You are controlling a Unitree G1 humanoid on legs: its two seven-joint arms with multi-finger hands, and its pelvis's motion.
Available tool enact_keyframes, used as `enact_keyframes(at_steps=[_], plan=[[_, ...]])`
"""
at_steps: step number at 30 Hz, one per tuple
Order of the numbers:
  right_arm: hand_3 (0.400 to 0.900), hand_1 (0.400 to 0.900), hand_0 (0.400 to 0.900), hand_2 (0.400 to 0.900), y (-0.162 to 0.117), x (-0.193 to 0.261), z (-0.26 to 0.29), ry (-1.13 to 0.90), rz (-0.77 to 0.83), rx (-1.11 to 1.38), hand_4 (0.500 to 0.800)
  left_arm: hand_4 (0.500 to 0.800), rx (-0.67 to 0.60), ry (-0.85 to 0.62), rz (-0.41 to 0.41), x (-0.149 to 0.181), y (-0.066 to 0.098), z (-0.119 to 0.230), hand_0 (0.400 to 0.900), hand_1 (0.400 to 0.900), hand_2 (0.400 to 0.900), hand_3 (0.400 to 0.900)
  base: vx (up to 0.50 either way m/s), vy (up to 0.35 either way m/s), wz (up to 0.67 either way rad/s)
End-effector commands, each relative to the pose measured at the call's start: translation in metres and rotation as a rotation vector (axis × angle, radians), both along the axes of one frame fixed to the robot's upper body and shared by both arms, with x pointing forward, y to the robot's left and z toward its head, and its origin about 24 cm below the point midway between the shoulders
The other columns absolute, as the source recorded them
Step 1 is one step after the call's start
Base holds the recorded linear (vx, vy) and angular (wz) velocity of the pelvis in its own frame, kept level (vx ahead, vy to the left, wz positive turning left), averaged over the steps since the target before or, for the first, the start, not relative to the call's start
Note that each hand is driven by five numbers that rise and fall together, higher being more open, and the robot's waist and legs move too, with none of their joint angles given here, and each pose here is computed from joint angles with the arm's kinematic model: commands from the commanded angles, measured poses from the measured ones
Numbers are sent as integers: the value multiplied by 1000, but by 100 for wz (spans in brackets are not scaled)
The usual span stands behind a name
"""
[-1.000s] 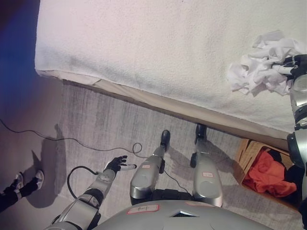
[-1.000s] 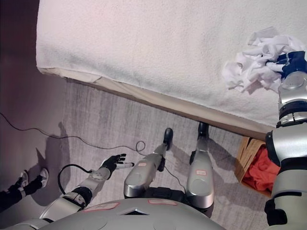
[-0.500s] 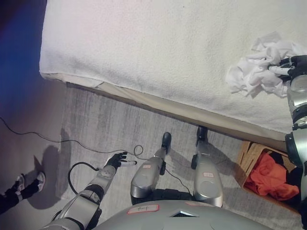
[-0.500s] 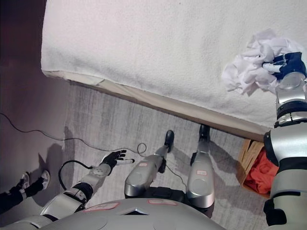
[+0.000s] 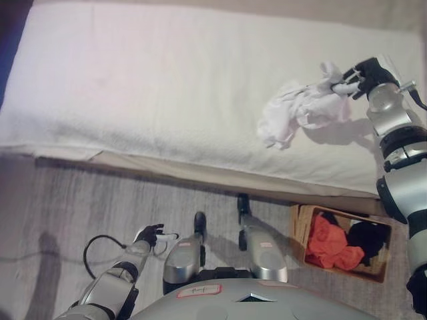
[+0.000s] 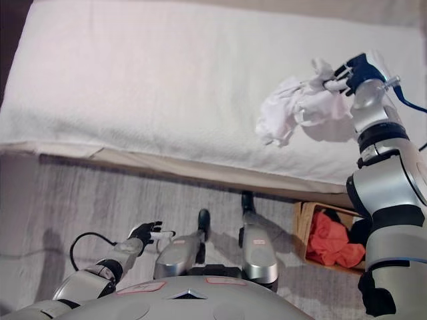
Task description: Put the clothes on the bed into the basket.
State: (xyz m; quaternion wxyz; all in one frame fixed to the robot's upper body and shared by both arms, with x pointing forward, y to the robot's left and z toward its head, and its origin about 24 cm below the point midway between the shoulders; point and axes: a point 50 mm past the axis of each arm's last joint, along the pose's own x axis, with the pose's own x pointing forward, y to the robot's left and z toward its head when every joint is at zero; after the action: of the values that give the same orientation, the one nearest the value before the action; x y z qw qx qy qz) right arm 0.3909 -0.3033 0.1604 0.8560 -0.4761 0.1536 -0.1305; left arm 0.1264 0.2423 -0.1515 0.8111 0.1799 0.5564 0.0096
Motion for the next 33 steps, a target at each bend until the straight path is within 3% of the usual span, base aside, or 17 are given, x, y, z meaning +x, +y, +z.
enact_keyframes(at_steps=[1,6,25,33], plan=[[400,400,400,400,6,12,70,-157,22,-143,500,800,120,136,15,-43,39,1,900,900,900,900,24,66,-34],[400,400,400,400,7,13,84,-168,34,-194,500,800,127,163,42,-54,44,0,900,900,900,900,-25,82,-40],[400,400,400,400,-100,-51,101,-90,-279,-317,500,800,124,219,35,-75,47,-2,900,900,900,900,-34,63,-34],[400,400,400,400,-126,-74,102,-57,-371,-330,500,800,124,222,27,-75,47,-2,900,900,900,900,-14,41,-32]])
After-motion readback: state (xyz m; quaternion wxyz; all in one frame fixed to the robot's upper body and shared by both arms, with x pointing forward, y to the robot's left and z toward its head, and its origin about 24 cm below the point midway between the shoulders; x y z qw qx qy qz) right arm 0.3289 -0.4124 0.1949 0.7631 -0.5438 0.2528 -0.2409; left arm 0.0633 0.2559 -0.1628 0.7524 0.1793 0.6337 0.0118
